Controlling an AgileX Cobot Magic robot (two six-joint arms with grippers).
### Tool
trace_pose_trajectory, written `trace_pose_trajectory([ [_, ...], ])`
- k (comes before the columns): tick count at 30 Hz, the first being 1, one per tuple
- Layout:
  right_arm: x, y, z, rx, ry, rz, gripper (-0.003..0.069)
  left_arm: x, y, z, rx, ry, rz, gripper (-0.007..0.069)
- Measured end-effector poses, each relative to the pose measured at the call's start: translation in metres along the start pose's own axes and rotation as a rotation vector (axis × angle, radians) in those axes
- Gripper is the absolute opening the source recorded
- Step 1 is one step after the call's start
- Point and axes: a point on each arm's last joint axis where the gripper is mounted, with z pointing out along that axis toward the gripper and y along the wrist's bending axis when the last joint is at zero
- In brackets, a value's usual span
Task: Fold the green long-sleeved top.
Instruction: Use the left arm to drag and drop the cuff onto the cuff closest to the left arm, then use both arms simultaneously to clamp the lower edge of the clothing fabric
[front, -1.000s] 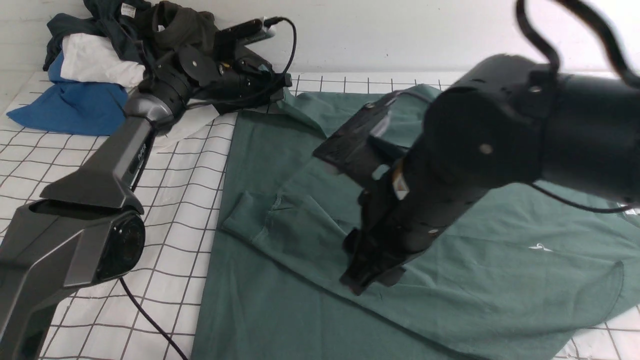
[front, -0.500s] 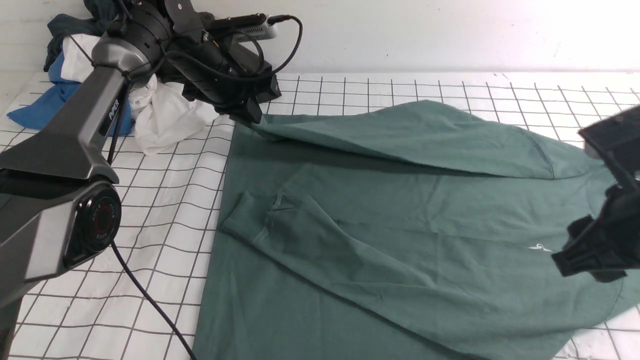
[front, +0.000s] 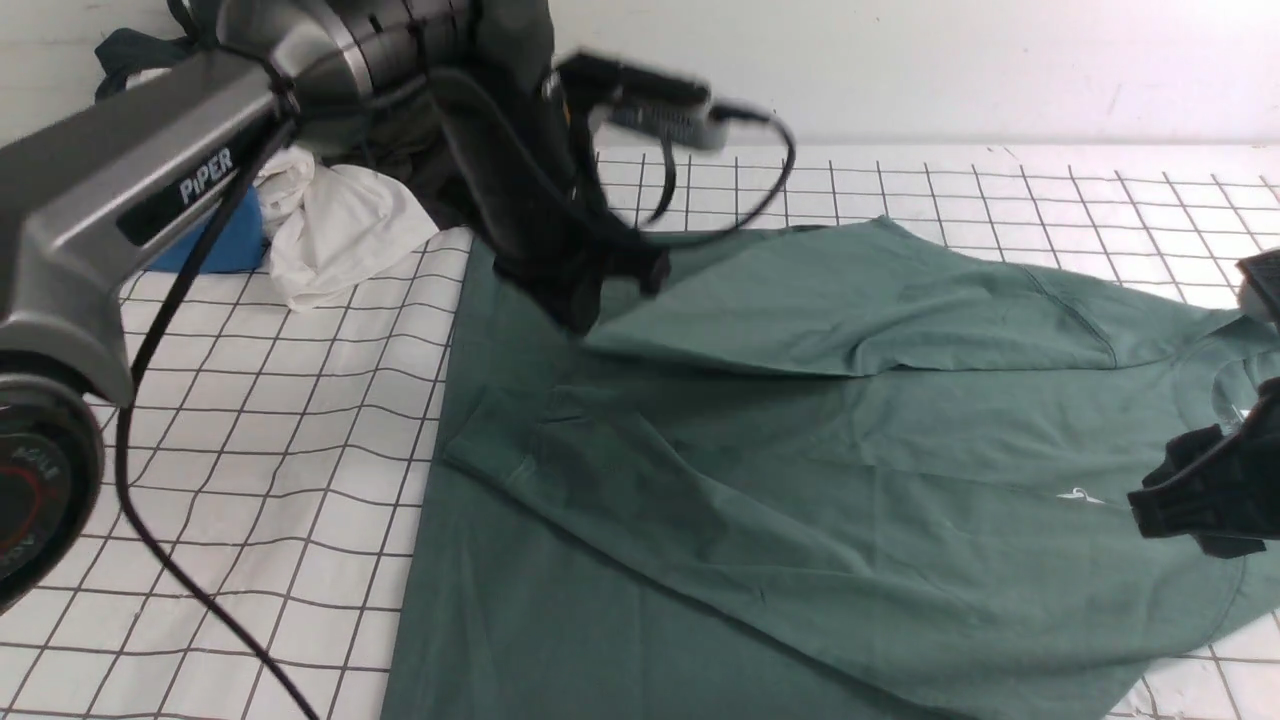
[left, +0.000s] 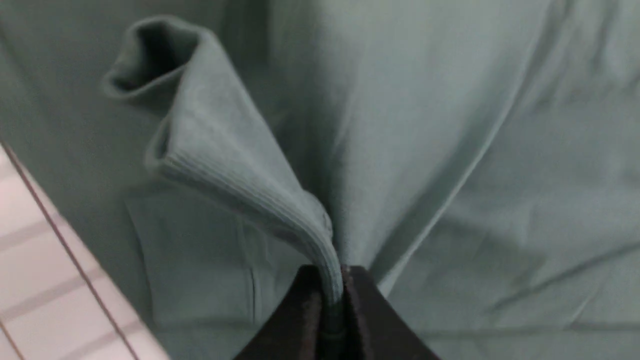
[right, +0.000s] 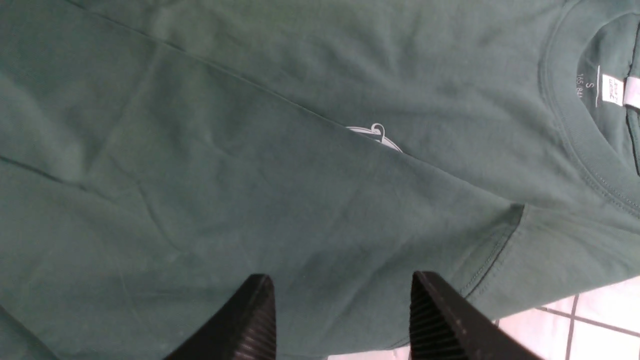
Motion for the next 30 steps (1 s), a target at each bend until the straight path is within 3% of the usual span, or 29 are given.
trace_pose_trajectory([
  [4,-0.002,0.002,0.000,-0.023,-0.024,0.022,0.0351,0.030,0.007,0.037,-0.041,0.038,-0.074,0.0014],
  [8,-0.003,0.003,0.000,-0.032,-0.033,0.024,0.0351,0.031,0.005,0.042,-0.044,-0.005,-0.075,0.0018],
  [13,-0.003,0.003,0.000,-0.034,-0.033,0.018,0.0351,0.032,0.002,0.041,-0.041,0.010,-0.045,0.0086],
  [14,-0.003,0.003,0.000,-0.035,-0.034,0.015,0.0351,0.035,0.001,0.039,-0.039,0.039,-0.027,0.0144],
  [16,-0.003,0.003,0.000,-0.035,-0.034,0.015,0.0351,0.038,0.000,0.038,-0.037,0.069,-0.021,0.0188],
  [17,-0.003,0.003,0.000,-0.037,-0.037,0.015,0.0351,0.042,0.000,0.031,-0.035,0.100,-0.016,0.0273],
  [20,-0.004,0.003,0.000,-0.038,-0.045,0.013,0.0351,0.046,-0.003,0.013,-0.033,0.104,0.009,0.0392],
  [23,-0.006,0.004,0.000,-0.042,-0.062,0.015,0.0351,0.045,-0.004,-0.005,-0.043,0.032,0.027,0.0459],
  [26,-0.007,0.004,0.000,-0.050,-0.073,0.023,0.0351,0.034,-0.002,-0.009,-0.077,-0.096,0.048,0.0464],
  [30,-0.007,0.005,0.000,-0.054,-0.075,0.026,0.0351,0.021,0.003,0.014,-0.102,-0.158,0.062,0.0387],
])
